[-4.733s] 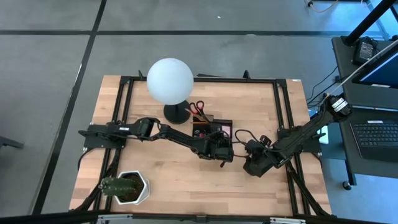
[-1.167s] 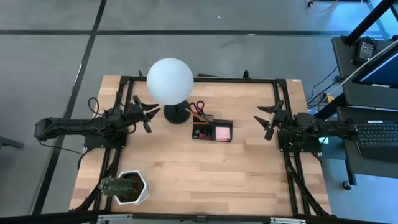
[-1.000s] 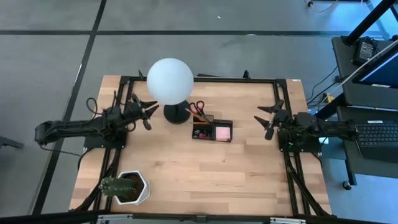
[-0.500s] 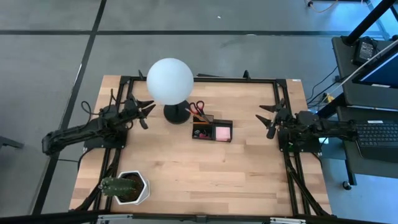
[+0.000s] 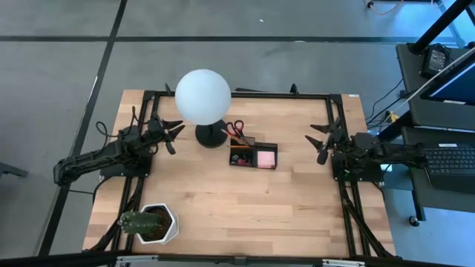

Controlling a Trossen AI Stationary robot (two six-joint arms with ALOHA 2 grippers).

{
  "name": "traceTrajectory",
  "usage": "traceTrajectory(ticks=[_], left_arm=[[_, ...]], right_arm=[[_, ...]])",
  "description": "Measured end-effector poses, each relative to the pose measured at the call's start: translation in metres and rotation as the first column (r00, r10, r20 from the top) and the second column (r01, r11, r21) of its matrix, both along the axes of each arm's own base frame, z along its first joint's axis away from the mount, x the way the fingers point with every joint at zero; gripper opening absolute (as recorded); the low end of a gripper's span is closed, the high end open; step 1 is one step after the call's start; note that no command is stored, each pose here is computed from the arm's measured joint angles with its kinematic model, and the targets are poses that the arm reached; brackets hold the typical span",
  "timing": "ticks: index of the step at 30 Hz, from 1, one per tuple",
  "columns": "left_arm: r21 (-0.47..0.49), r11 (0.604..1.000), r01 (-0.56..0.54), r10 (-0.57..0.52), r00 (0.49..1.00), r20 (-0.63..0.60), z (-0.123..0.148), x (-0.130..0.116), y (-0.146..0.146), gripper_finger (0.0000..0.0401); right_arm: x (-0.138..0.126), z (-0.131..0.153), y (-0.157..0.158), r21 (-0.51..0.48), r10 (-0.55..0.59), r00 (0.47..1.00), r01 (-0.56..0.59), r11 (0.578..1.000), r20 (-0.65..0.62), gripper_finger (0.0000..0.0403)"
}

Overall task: Pick and place office supplies into organizer
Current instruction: Return to Home Position

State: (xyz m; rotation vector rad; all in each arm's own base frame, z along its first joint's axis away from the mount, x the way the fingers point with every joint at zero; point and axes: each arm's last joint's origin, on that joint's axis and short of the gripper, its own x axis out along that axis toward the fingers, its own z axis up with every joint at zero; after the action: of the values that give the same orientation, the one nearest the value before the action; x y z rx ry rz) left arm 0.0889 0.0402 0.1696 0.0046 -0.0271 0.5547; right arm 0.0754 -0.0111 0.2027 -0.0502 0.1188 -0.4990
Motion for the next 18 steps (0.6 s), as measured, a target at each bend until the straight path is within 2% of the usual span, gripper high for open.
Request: traceTrajectory(ticks=[6, 14, 18], left_arm=[[0.0, 1.0, -0.002, 0.002, 1.0, 0.0, 0.0, 0.0, 0.0, 0.0086], [-0.027, 1.0, -0.002, 0.002, 1.0, 0.016, 0.0, 0.0, 0.0, 0.0086], [-0.028, 1.0, -0.002, 0.002, 1.0, 0.017, 0.0, 0.0, 0.0, 0.0086]], right_arm=[[0.01, -0.008, 0.004, -0.077, 0.131, 0.99, -0.126, 0.989, 0.058, 0.0236], [0.019, -0.029, 0.006, -0.107, 0.183, 0.978, -0.172, 0.979, 0.1, 0.0236], [0.02, -0.029, 0.005, -0.136, 0.178, 0.976, -0.161, 0.977, 0.123, 0.0236]])
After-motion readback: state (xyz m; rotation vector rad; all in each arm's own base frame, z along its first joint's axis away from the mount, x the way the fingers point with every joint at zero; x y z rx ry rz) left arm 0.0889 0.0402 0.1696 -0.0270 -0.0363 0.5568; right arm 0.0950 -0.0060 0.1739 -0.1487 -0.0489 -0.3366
